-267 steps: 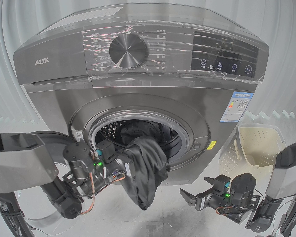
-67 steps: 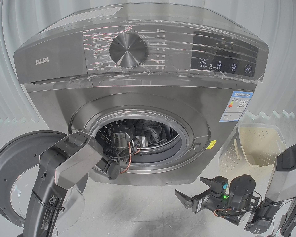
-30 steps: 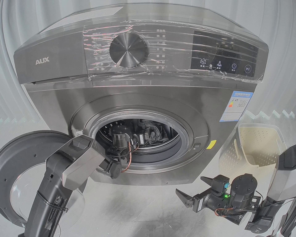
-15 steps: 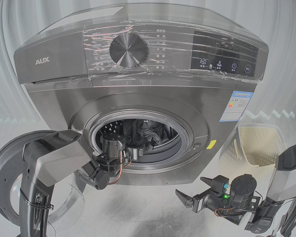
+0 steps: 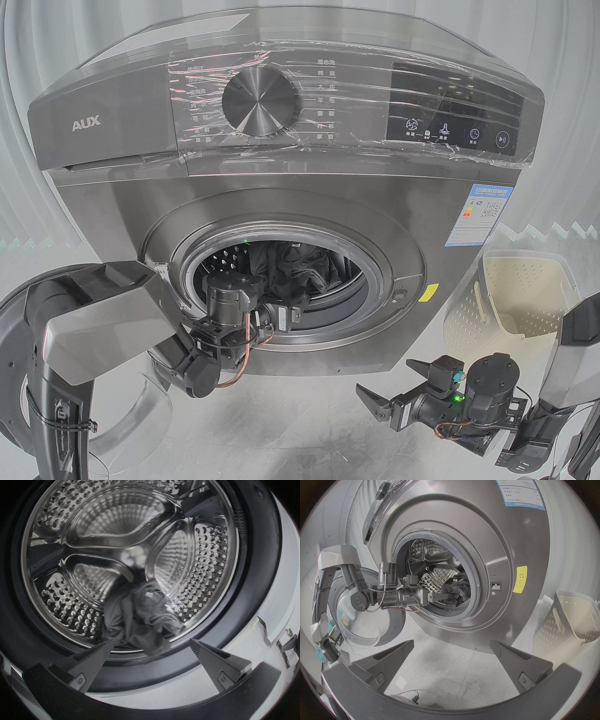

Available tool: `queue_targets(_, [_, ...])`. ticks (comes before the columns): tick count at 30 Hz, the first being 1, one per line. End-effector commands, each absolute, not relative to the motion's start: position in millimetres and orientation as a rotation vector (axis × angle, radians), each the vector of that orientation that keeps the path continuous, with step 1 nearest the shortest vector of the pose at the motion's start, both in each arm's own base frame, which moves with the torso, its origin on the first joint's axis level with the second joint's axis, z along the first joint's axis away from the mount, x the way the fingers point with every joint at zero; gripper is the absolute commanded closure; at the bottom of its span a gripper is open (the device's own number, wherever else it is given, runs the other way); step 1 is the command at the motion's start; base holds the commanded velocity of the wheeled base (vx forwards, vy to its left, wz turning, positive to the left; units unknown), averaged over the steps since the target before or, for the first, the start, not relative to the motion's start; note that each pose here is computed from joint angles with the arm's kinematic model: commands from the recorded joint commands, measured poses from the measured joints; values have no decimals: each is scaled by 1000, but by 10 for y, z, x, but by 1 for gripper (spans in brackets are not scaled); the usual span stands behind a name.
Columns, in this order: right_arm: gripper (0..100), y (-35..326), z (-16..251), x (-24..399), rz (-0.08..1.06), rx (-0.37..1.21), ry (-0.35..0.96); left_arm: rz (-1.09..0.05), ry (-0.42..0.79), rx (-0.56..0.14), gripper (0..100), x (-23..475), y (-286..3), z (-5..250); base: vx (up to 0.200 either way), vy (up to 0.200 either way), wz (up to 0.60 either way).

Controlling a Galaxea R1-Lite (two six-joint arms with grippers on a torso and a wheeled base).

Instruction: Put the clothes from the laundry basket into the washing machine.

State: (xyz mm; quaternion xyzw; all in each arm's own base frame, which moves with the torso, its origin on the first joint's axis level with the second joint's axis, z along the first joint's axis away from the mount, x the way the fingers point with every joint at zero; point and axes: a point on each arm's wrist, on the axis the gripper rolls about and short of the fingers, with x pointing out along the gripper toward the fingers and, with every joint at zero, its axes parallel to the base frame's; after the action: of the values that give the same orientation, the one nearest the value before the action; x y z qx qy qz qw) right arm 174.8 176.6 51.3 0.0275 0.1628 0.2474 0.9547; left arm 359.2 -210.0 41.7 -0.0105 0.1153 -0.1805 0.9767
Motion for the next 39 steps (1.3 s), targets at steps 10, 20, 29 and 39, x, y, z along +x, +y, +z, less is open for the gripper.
queue_targets(10, [0,1776,496,1748,504,58,337,-427,212,-39,0,4125,-2373,45,0,0,0])
queue_targets(20, [0,1776,474,1759,499,55,343,-392,191,-44,100,4396,-2385,-105,0,0,0])
queue_targets(29, [0,1784,476,1756,503,55,342,-248,10,-103,100,4811,-2202,192,0,0,0])
queue_targets(39, [0,1792,476,1748,506,54,342,-225,-11,-102,100,4887,-2119,217,0,0,0])
